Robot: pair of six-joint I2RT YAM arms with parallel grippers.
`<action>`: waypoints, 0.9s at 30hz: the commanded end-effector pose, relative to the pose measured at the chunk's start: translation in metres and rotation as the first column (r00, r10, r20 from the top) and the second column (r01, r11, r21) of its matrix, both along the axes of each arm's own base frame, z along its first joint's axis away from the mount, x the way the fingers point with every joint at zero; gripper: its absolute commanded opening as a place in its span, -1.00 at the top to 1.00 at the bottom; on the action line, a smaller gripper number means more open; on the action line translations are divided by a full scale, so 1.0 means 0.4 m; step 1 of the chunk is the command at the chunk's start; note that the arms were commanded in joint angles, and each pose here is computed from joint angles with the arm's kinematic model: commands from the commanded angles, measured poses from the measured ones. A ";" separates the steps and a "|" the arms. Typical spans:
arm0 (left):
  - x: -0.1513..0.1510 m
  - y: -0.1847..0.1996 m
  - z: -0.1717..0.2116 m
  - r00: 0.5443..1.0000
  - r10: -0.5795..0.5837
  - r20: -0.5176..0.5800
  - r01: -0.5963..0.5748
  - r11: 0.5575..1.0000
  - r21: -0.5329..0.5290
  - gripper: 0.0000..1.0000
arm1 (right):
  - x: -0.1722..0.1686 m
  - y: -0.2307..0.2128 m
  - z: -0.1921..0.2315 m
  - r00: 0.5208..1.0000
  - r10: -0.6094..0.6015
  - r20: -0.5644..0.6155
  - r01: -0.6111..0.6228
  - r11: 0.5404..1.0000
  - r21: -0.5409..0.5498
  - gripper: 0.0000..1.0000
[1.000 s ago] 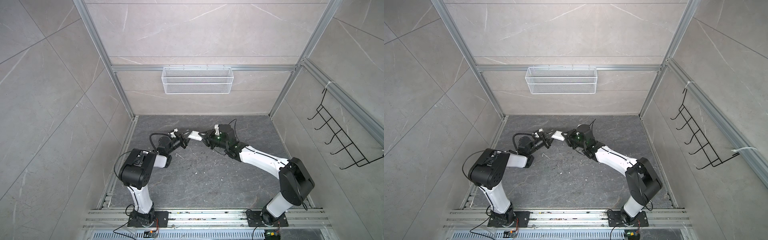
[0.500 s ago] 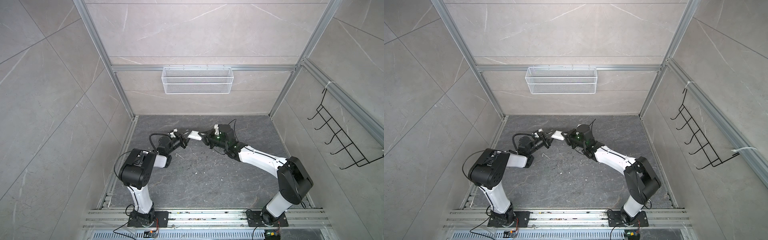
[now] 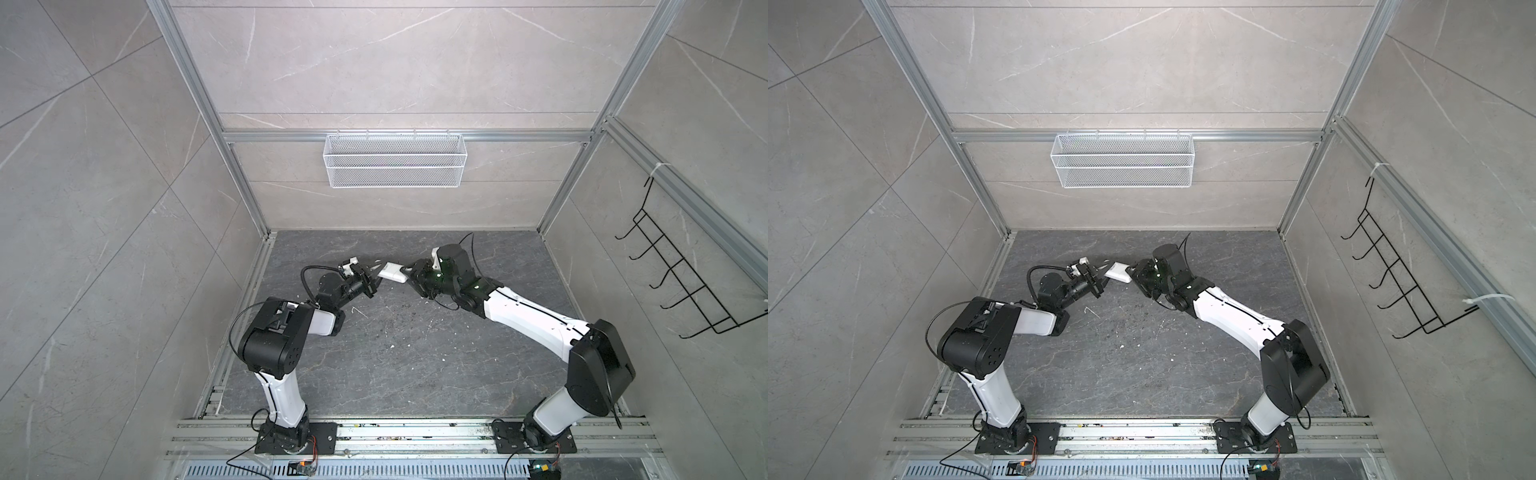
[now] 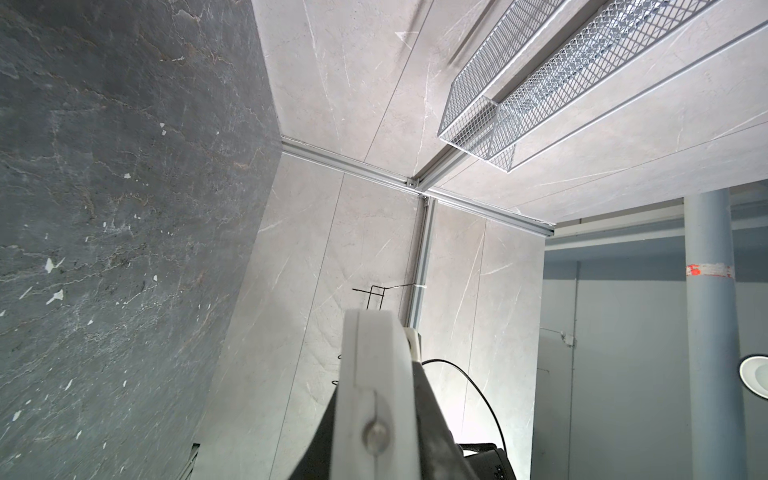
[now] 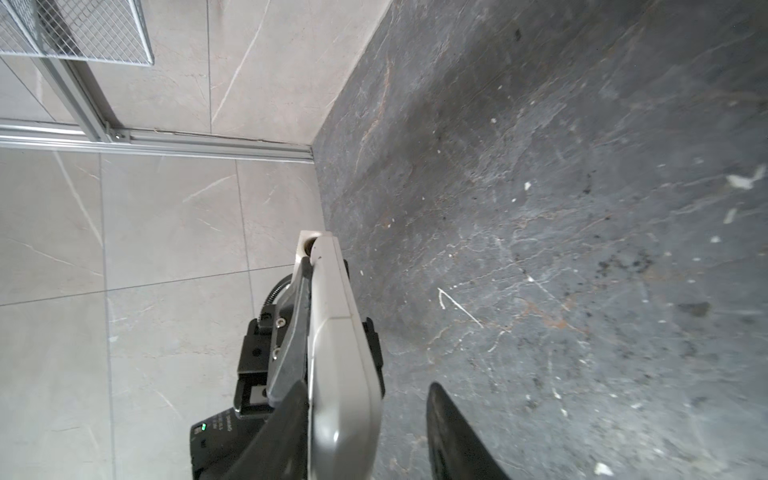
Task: Load the batteries into the remote control
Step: 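Draw the right gripper back from the remote held by the left gripper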
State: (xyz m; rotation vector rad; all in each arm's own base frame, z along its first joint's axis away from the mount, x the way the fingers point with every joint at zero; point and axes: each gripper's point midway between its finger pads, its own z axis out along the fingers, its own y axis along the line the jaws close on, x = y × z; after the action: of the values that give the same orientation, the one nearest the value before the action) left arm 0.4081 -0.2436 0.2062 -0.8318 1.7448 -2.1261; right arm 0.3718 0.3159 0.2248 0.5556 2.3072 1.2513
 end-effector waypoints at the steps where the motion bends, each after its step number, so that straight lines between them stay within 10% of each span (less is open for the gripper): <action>1: 0.001 -0.001 0.070 0.988 -0.005 0.157 0.004 1.000 0.006 1.00 | -0.029 -0.064 0.056 0.997 0.028 0.073 -0.017 0.988 -0.154 -0.02; 10: 0.009 -0.003 0.046 0.986 -0.014 0.165 0.002 0.997 0.071 1.00 | -0.078 -0.216 -0.011 1.000 0.024 0.002 -0.019 0.832 -0.554 -0.04; 27: 0.001 -0.035 0.020 0.985 -0.046 0.165 0.026 0.992 0.122 1.00 | -0.056 -0.147 -0.096 0.993 0.080 -0.088 -0.118 0.748 -0.653 -0.03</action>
State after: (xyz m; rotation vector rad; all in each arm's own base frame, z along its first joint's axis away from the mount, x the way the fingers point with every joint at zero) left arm 0.4087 -0.2504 0.1918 -0.7021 1.8336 -2.0073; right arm 0.3483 0.2593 0.1867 0.2397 2.6186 0.4375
